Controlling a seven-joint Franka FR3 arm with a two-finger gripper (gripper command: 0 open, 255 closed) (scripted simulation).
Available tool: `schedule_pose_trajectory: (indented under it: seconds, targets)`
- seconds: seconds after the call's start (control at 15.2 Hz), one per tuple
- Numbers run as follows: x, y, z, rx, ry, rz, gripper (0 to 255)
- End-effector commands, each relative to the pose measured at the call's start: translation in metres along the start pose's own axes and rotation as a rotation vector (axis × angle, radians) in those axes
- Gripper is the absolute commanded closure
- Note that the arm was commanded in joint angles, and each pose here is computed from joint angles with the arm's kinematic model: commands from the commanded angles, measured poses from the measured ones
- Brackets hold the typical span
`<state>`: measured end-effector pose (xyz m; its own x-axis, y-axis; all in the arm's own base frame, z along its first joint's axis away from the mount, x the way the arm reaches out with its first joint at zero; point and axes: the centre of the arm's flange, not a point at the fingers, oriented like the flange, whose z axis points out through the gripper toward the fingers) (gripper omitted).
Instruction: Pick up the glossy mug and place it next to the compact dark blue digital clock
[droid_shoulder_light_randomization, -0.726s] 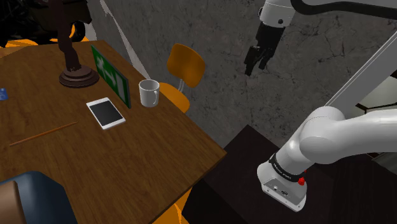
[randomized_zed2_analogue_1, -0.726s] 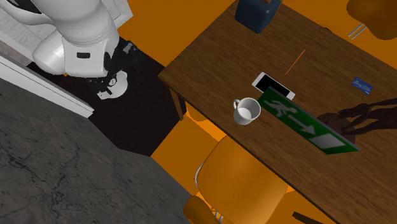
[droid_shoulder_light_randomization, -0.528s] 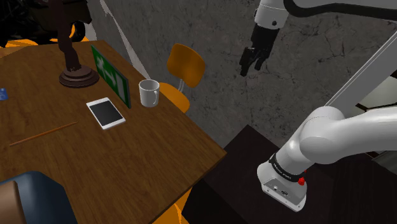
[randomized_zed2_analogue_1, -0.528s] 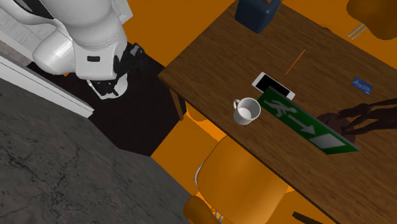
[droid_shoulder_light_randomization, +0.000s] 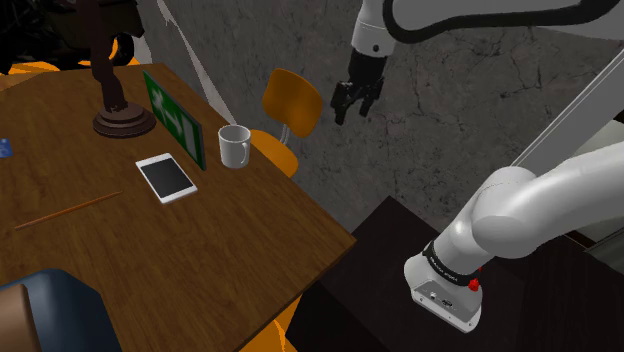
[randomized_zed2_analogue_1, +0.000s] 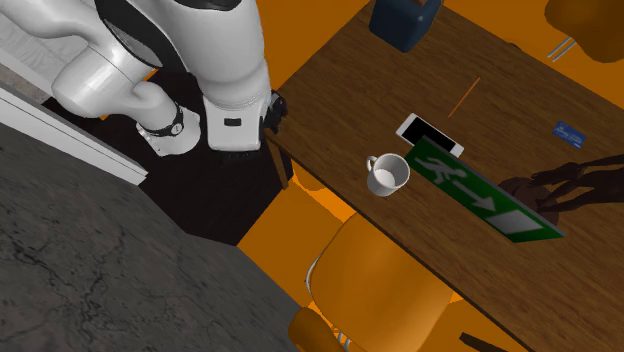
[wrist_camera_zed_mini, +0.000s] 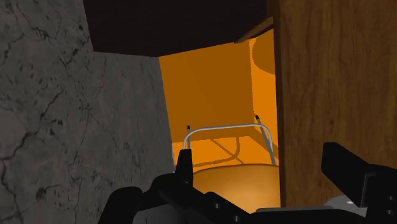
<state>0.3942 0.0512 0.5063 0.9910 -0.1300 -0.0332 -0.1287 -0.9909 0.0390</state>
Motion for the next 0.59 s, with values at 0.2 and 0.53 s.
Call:
schedule_pose_trajectory:
  seconds: [0.2, 0.53]
  targets:
    - [0.047, -0.032, 0.027, 0.023, 0.01, 0.009, 0]
    - [0.095, -0.066, 0.052, 0.044, 0.019, 0.017, 0]
